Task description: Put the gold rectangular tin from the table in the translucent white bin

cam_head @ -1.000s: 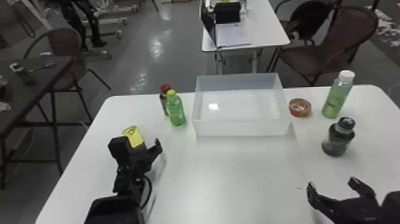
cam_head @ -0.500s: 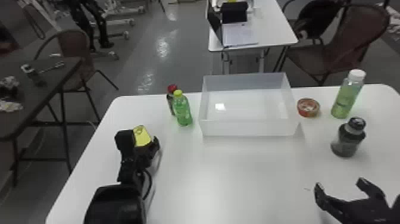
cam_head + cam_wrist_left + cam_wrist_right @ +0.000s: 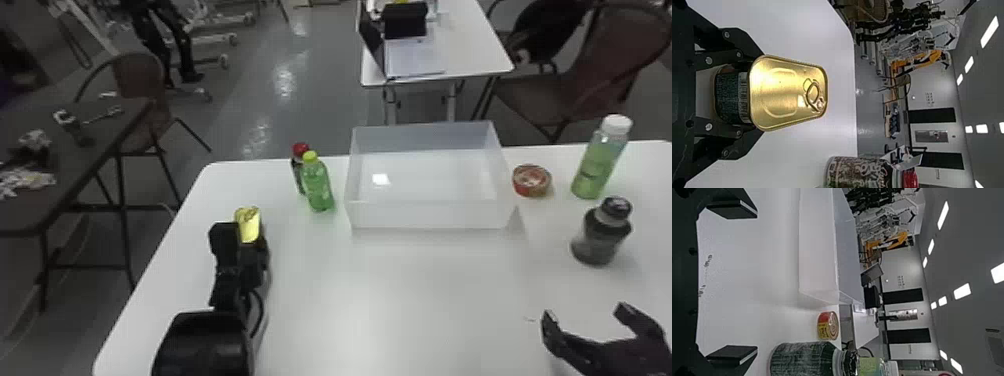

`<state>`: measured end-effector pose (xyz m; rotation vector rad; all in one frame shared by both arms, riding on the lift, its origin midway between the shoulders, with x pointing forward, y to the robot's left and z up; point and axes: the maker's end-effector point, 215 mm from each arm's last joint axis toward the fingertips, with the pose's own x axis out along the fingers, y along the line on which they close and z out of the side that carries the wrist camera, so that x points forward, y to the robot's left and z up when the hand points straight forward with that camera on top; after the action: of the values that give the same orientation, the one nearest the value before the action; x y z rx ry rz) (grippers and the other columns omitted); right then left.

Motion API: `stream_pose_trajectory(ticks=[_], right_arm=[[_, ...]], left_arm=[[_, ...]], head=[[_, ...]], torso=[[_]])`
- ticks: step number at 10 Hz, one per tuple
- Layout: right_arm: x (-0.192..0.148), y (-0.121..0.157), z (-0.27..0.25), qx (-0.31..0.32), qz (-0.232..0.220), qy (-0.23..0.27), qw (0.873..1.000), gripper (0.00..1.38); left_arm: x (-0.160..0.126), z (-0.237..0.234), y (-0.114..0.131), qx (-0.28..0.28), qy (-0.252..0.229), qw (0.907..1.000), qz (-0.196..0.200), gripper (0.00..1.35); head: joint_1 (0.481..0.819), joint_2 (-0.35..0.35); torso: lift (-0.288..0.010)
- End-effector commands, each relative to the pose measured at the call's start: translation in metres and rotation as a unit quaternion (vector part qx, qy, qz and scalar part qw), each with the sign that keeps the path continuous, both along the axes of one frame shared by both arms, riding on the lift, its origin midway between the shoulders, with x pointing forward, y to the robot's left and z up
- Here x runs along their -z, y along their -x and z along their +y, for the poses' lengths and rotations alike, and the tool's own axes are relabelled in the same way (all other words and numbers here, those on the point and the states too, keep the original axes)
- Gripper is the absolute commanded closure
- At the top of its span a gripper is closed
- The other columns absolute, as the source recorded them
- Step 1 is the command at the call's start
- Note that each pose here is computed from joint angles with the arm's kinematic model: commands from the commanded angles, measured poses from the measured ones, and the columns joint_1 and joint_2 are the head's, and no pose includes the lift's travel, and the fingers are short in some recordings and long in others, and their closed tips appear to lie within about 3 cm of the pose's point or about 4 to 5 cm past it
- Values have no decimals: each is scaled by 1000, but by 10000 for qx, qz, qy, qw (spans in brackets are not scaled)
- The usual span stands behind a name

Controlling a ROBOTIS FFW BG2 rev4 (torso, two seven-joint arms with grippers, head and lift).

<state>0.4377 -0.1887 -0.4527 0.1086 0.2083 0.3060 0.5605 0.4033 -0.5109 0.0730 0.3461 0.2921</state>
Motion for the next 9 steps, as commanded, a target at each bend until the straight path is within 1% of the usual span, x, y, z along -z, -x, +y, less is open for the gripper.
stream_pose_trajectory(ticks=[1,2,4,5,6,7,8,9], right_arm=[[0,0,1,-3,6,-16,10000,87],[0,0,1,-3,6,-16,10000,87],[3,1,1,-5,44,-16,10000,87],[4,1,1,-2,59,-22,10000,87],[4,1,1,-1,59,-22,10000,87],[5,0,2,-4,60,-32,10000,87],[4,-2,2,-10,52,-33,10000,87],[3,-3,2,-17,43,-35,10000,87]], left_arm=[[-10,1,-3,6,-40,9998,-180,828],[-25,-1,-5,8,16,9989,-475,828],[-83,-20,-19,228,-84,9929,-1168,828],[-111,-38,-28,386,35,9881,-1486,828],[-140,-62,-40,655,147,9826,-1731,828],[-167,-92,-54,1046,195,9767,-1864,828],[-187,-128,-67,1477,332,9694,-1933,828],[-202,-164,-78,1887,482,9602,-2002,828]], head=[[695,234],[695,235],[695,233],[695,224],[695,207],[695,181],[695,148],[695,127]], torso=[[-91],[-91],[-91],[-91],[-91],[-91],[-91],[-91]])
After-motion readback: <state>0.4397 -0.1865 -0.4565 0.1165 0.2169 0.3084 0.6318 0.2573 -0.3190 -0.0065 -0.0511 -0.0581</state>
